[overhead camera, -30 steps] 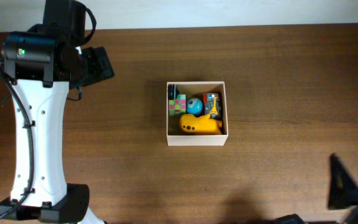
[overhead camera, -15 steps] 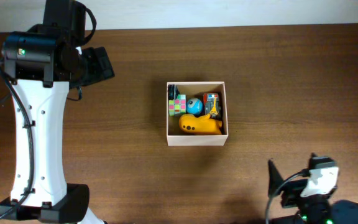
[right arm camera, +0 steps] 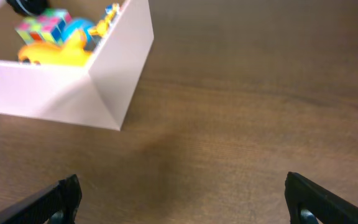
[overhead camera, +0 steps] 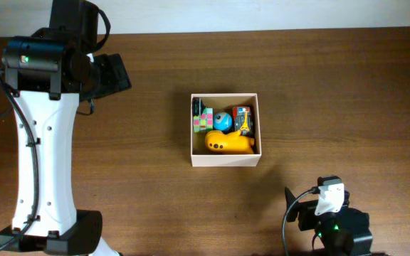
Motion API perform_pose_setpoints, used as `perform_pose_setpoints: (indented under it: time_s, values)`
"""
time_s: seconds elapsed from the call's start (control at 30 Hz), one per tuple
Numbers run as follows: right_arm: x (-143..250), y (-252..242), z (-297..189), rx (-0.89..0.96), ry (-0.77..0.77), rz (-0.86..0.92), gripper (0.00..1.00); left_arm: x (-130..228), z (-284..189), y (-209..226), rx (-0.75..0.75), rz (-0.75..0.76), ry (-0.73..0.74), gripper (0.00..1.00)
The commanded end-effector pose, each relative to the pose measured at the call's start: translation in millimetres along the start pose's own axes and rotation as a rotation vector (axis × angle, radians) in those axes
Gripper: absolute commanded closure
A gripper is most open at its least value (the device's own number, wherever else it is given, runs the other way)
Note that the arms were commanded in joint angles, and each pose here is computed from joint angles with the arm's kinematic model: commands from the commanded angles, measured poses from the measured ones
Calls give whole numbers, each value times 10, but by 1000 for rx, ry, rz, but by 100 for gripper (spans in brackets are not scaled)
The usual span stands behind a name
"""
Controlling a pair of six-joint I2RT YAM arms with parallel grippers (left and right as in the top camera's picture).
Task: Pack container
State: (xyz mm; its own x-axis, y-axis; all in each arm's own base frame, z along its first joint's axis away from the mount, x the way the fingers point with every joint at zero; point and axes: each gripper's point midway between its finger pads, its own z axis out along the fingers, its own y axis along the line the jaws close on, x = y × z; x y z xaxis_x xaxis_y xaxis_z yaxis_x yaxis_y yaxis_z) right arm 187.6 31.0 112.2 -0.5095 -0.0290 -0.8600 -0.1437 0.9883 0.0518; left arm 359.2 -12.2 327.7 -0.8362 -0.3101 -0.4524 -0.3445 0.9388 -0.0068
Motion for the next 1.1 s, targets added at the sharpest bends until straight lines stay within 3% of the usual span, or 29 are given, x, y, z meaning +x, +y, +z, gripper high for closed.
perform_pose_setpoints:
  time_s: [0.0,1.07]
  values:
    - [128,-11,90,0,21,17,1,-7,13,-1,-1,12,2,1]
    - [287,-15,173,0,62,18,1,-7,13,-1,-1,12,2,1]
